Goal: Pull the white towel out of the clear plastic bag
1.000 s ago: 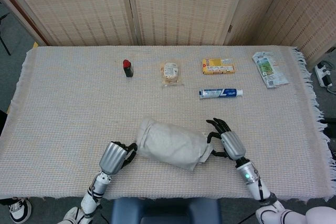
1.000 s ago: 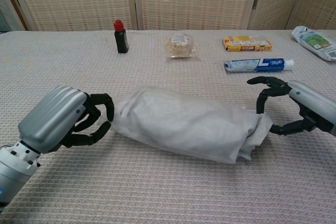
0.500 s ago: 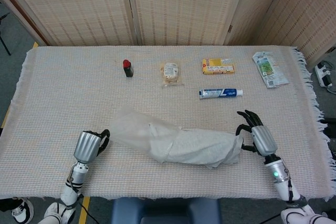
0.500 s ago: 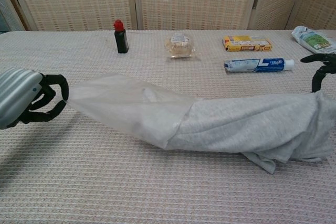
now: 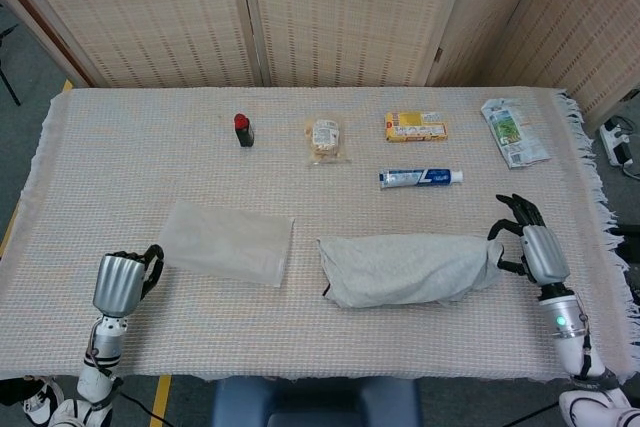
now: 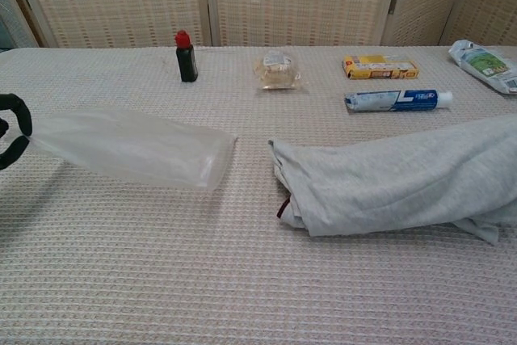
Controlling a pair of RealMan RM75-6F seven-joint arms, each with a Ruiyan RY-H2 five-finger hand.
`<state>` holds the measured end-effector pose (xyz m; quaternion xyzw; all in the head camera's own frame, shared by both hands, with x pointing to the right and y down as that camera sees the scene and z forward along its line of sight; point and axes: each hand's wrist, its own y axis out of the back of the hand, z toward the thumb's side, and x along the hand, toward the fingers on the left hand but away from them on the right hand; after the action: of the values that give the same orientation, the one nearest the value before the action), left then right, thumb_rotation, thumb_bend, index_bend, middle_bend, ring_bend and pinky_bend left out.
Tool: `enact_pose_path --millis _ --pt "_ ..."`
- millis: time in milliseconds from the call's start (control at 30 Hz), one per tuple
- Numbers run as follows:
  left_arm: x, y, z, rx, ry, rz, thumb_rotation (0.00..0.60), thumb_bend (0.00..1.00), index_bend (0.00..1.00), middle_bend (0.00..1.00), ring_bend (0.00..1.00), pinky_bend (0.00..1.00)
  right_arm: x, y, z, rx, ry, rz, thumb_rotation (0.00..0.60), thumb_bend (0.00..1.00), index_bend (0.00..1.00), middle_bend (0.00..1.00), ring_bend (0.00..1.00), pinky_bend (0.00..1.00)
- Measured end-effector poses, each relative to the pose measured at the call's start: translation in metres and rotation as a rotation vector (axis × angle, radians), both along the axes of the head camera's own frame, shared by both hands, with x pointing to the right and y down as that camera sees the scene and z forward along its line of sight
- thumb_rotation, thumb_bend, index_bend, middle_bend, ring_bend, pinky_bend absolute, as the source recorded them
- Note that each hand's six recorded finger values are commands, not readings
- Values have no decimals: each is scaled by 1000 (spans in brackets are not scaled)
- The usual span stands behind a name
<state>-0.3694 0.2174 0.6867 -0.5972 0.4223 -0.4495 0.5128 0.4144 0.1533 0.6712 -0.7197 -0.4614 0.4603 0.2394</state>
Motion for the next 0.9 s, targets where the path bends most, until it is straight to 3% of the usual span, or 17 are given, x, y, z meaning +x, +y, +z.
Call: enact_pose_path --millis 100,133,200,333,433,533,600,767,900 --pt "4 7 6 -51 -5 13 600 307 461 1000 1000 1000 0 5 -1 -34 6 -28 600 395 52 0 0 0" --pt "5 9 9 -68 -5 14 600 260 389 1000 1000 1000 0 6 -3 -45 10 -38 600 306 1 0 0 0" --pt "9 12 12 -106 1 12 600 211 295 990 987 1000 0 7 -7 -54 21 -54 600 212 0 0 0 0" --pt "17 14 13 -170 37 -11 567 190 274 867 870 969 4 8 -26 -58 82 -90 600 99 0 0 0 0" --pt "23 13 6 -216 77 -39 503 188 270 684 668 749 10 9 -47 -50 141 -101 600 78 0 0 0 0" --pt "24 10 -6 -267 116 -82 449 188 274 480 376 482 18 14 -71 -38 219 -104 600 77 0 0 0 0" --pt "20 8 -18 -309 146 -123 417 188 281 391 257 378 22 18 -86 -27 275 -105 600 77 0 0 0 0" --pt "-8 8 -58 -436 200 -229 389 189 296 305 157 252 26 36 -117 40 425 -88 600 76 0 0 0 0" --pt "-46 14 -93 -472 127 -278 384 186 297 274 130 203 27 51 -130 85 536 -75 600 75 0 0 0 0"
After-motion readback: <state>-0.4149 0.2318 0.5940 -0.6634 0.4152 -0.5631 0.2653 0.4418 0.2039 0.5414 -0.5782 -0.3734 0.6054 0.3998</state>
